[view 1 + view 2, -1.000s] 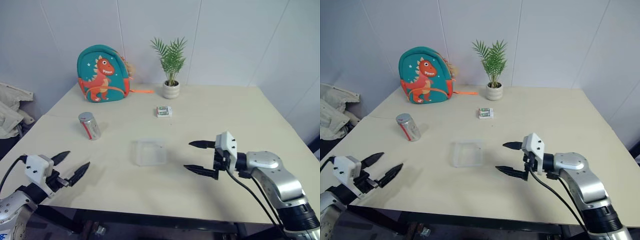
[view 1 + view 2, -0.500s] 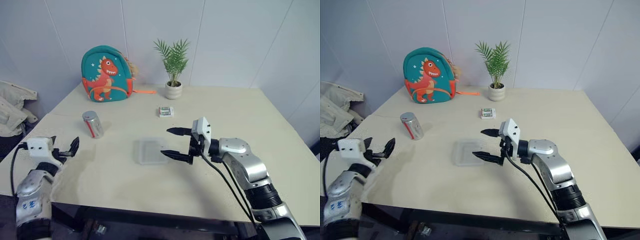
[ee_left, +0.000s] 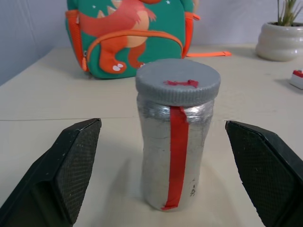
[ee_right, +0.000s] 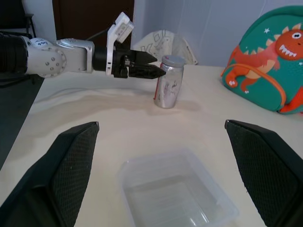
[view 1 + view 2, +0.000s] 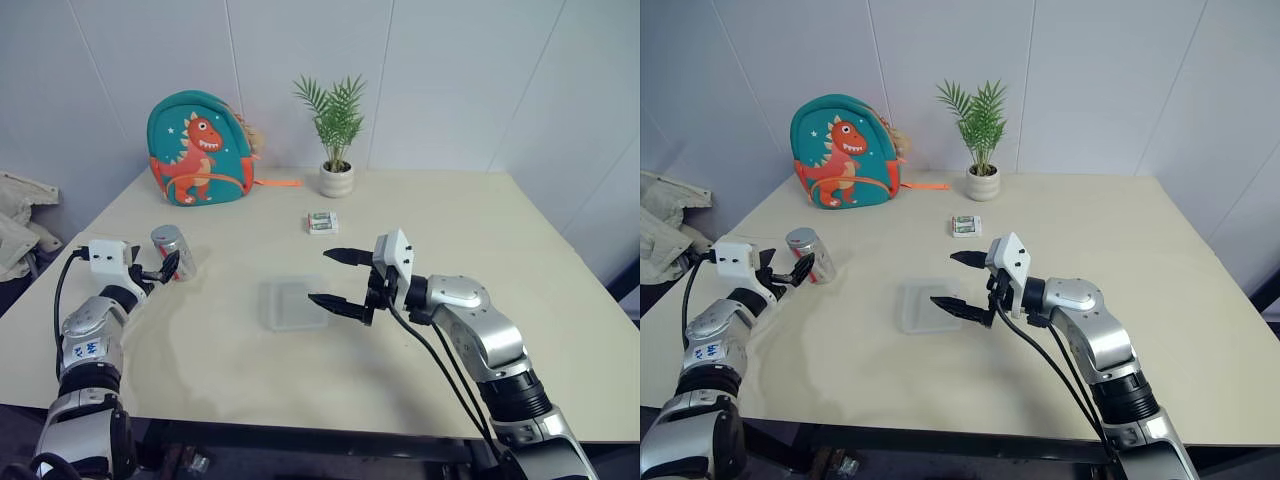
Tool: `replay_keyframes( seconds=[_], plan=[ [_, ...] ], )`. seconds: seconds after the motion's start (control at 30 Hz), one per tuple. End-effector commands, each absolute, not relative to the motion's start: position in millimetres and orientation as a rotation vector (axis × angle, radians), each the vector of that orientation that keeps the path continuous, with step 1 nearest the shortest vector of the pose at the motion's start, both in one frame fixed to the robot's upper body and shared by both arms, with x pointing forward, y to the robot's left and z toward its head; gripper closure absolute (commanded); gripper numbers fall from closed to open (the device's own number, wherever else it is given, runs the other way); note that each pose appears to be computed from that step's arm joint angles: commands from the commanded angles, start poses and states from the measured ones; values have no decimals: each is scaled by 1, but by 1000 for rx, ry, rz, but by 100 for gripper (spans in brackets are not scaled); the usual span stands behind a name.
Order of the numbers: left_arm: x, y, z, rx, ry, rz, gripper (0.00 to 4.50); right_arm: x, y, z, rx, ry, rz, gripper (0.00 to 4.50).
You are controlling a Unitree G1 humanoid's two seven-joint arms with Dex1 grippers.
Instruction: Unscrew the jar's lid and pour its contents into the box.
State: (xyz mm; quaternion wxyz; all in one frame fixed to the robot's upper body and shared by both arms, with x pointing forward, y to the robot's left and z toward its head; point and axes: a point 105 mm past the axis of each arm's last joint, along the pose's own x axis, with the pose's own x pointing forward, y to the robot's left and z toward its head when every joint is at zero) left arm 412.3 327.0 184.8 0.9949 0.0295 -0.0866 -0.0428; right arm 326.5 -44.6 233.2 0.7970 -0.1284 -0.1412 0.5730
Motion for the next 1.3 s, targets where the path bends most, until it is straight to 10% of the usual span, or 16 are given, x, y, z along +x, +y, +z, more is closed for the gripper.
replay_keyframes(
  seconds=[0.03, 0.53, 0.87, 1.3],
  plan=[
    [417, 326, 195, 76, -177, -99, 2, 321, -50, 246, -281, -353, 1211, 0],
    [429, 323, 200, 138, -128, -66, 2, 320, -57, 246, -271, -352, 1159, 0],
    [427, 333, 198, 163, -102, -17, 261, 318, -59, 244, -254, -349, 1135, 0],
    [410, 286, 224, 158, -280, -439, 263, 314, -56, 242, -252, -339, 1157, 0]
  ],
)
